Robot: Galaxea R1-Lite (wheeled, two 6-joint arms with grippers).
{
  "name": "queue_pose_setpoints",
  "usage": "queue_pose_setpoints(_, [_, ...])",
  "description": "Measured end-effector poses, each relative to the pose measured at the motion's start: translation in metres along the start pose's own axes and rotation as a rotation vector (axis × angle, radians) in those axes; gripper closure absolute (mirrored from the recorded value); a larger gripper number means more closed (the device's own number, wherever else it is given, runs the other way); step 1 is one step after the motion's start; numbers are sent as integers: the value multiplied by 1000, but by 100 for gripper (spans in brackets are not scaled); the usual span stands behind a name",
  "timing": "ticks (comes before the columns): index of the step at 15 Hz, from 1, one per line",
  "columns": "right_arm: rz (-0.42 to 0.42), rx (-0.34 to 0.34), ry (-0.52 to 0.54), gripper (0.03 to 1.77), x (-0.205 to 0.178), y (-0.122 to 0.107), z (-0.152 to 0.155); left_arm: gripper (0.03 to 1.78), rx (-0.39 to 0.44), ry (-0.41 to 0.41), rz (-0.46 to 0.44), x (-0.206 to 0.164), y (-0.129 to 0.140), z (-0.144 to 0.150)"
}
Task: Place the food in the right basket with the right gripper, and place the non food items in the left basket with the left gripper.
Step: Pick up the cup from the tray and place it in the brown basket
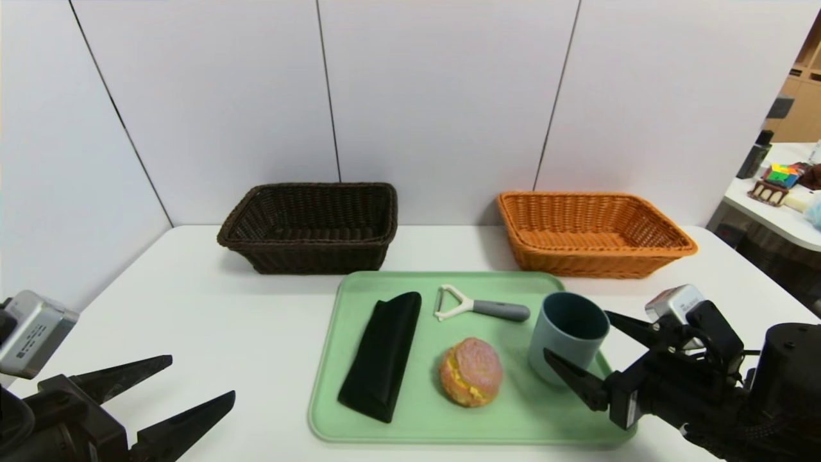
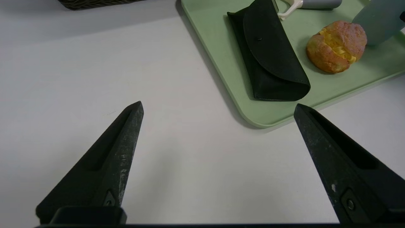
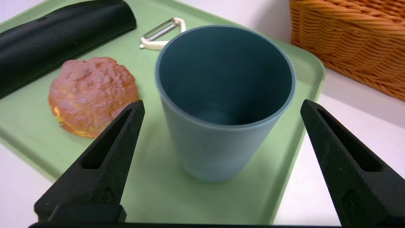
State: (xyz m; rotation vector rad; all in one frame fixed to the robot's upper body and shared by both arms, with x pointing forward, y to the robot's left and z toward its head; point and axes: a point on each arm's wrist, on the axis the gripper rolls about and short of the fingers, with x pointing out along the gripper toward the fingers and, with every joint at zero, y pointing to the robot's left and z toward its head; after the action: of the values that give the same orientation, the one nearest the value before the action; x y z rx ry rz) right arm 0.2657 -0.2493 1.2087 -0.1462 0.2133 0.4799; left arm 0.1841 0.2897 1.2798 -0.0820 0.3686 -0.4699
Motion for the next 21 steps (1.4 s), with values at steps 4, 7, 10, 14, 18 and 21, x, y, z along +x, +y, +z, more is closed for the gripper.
queue_pose_setpoints(4, [-7,-6,34,10,8,-7,-8,12,1,1,0,0,0,0])
queue_pose_setpoints(7, [-7,-8,27,10,12,-7,-9,12,2,3,-1,0,0,-1])
queue_pose_setpoints(10, [2,-32,-12,10,15,-6,-4,12,2,4,1,0,0,-1])
queue_pose_setpoints(14, [1,-40,-45,10,21,-6,2,12,1,10,1,0,0,-3])
queue_pose_setpoints(18, [3,-42,-45,10,30,-6,3,12,2,11,1,0,0,-3])
queue_pose_setpoints(21, [3,-47,-49,10,35,-6,4,12,1,14,2,0,1,-5])
